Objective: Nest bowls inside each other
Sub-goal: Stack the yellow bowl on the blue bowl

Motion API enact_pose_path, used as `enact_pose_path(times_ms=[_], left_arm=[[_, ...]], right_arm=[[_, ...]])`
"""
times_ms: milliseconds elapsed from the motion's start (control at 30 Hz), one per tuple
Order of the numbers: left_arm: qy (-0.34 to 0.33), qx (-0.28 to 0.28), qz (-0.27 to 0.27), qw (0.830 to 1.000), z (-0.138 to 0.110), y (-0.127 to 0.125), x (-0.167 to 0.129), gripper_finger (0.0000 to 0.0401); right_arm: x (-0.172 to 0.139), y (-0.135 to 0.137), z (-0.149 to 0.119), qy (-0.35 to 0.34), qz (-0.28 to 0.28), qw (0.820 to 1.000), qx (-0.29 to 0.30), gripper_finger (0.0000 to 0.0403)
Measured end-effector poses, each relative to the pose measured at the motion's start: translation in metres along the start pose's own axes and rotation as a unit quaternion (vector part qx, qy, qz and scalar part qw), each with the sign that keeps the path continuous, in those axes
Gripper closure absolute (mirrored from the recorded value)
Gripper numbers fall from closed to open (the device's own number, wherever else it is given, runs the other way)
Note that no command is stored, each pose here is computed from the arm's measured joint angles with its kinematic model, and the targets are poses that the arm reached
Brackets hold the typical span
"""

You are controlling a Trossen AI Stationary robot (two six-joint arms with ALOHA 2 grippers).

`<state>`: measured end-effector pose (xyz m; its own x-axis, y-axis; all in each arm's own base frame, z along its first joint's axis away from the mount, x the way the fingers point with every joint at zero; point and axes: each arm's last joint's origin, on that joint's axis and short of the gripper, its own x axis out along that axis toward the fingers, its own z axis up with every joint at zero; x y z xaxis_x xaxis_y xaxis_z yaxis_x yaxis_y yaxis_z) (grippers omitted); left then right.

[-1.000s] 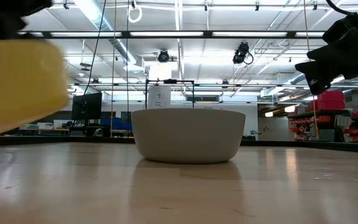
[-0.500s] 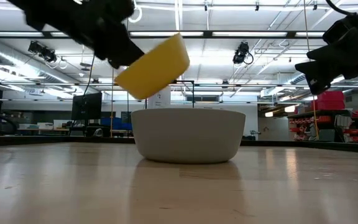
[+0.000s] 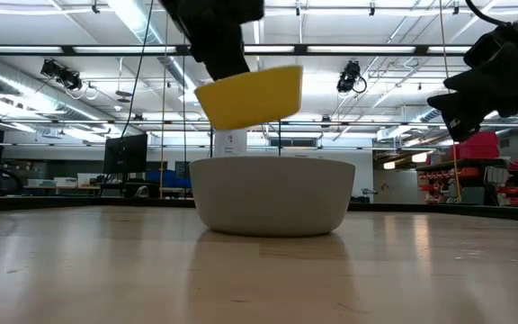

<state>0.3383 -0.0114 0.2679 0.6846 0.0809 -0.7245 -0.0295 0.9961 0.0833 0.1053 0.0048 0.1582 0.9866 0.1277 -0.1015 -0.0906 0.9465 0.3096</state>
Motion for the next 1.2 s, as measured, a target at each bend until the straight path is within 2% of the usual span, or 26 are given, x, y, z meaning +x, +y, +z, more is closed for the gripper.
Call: enact_pose_path(times_ms=[133, 333, 700, 800, 1200], left_arm=[[0.054, 0.017, -0.011, 0.998, 0.013, 0.001, 0.015, 0.0396], [0.077, 0.007, -0.056, 0.995, 0.027, 0.005, 0.021, 0.0396], [0.071, -0.056, -0.128, 0.988, 0.028, 0.035, 0.024, 0.0396], [0.068, -0.057, -0.131, 0.987, 0.028, 0.036, 0.024, 0.0396], [0.041, -0.091, -0.195, 0.976, 0.029, 0.032, 0.028, 0.0396]], right_arm=[[0.002, -0.001, -0.002, 0.013, -0.003, 1.0, 0.011, 0.024], [0.004, -0.002, -0.005, 0.032, -0.009, 0.999, 0.019, 0.0238], [0.006, -0.003, -0.008, 0.049, -0.014, 0.998, 0.025, 0.0239], [0.006, -0.003, -0.008, 0.05, -0.013, 0.998, 0.029, 0.0238], [0.006, -0.002, -0.008, 0.052, -0.001, 0.998, 0.031, 0.0238]])
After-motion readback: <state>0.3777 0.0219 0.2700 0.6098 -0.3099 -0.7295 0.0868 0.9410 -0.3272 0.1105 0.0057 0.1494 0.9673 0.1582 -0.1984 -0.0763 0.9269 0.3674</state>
